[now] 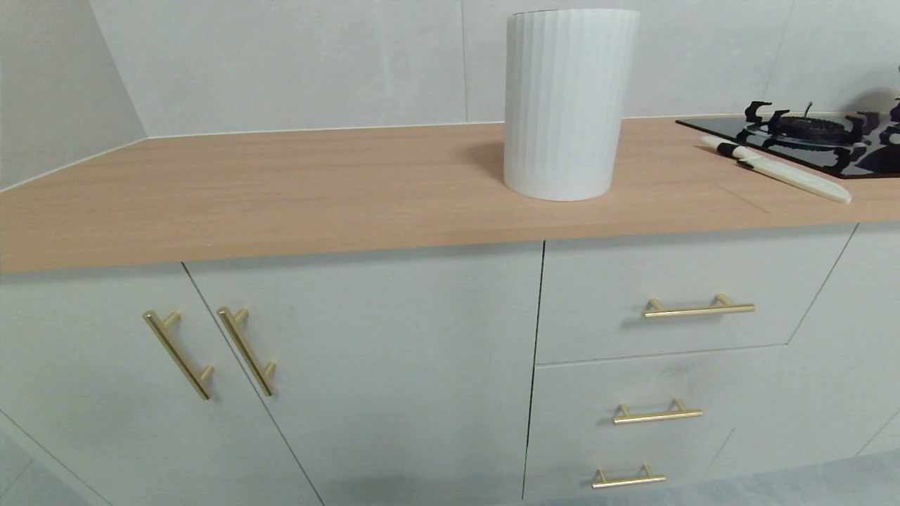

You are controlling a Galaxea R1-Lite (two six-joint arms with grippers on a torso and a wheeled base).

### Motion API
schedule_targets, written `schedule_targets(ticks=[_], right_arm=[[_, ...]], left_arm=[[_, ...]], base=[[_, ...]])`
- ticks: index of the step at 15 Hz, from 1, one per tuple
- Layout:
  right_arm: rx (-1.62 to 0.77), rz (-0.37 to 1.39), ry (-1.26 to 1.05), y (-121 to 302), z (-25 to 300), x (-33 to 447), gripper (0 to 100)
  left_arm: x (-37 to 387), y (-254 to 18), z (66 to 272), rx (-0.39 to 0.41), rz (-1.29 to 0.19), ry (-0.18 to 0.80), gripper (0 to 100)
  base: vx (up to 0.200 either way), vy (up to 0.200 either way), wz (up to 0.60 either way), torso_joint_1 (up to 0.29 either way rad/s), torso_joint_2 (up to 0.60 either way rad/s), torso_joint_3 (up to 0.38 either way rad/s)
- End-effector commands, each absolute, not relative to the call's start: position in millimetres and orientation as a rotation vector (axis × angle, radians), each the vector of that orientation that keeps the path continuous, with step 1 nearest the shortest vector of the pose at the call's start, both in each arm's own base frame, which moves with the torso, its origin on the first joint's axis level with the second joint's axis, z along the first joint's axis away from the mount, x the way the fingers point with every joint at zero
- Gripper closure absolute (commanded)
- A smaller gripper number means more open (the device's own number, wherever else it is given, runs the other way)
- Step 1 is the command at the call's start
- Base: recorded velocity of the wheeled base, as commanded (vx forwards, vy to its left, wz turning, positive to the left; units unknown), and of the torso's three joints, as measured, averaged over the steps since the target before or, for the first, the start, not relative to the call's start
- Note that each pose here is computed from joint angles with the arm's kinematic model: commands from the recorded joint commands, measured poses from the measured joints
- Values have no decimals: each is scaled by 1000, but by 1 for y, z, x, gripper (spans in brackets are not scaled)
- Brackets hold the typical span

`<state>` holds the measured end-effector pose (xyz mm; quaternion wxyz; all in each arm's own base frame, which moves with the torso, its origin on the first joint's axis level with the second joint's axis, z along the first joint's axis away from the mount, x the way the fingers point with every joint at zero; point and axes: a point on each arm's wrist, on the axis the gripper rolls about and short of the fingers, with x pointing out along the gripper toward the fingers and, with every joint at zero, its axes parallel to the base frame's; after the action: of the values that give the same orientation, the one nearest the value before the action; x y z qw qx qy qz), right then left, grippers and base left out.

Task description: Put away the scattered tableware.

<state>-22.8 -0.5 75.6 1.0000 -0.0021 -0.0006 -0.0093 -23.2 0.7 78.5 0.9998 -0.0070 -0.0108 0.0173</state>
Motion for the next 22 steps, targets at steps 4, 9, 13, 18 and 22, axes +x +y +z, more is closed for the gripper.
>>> schedule_targets(ticks=[4, 9, 13, 18, 22], right_arm=[[-5, -20, 0, -1, 76, -23, 0], [-5, -18, 0, -1, 76, -23, 0], [-5, -18, 0, -1, 76, -23, 0], [-5, -18, 0, -1, 76, -23, 0], [-5, -18, 0, -1, 76, -23, 0]], left_arm=[[-23, 1, 78, -14, 35, -22, 0], [-23, 1, 78, -16, 35, -22, 0], [-23, 1, 78, -16, 35, -22, 0], [-23, 1, 78, -16, 35, -22, 0], [-23, 1, 78, -16, 35, -22, 0]], base=[[0, -200, 0, 6, 2, 6], [0, -160, 0, 0, 3, 4], [0, 0, 0, 0, 0, 0], [0, 0, 0, 0, 0, 0], [0, 0, 0, 0, 0, 0]])
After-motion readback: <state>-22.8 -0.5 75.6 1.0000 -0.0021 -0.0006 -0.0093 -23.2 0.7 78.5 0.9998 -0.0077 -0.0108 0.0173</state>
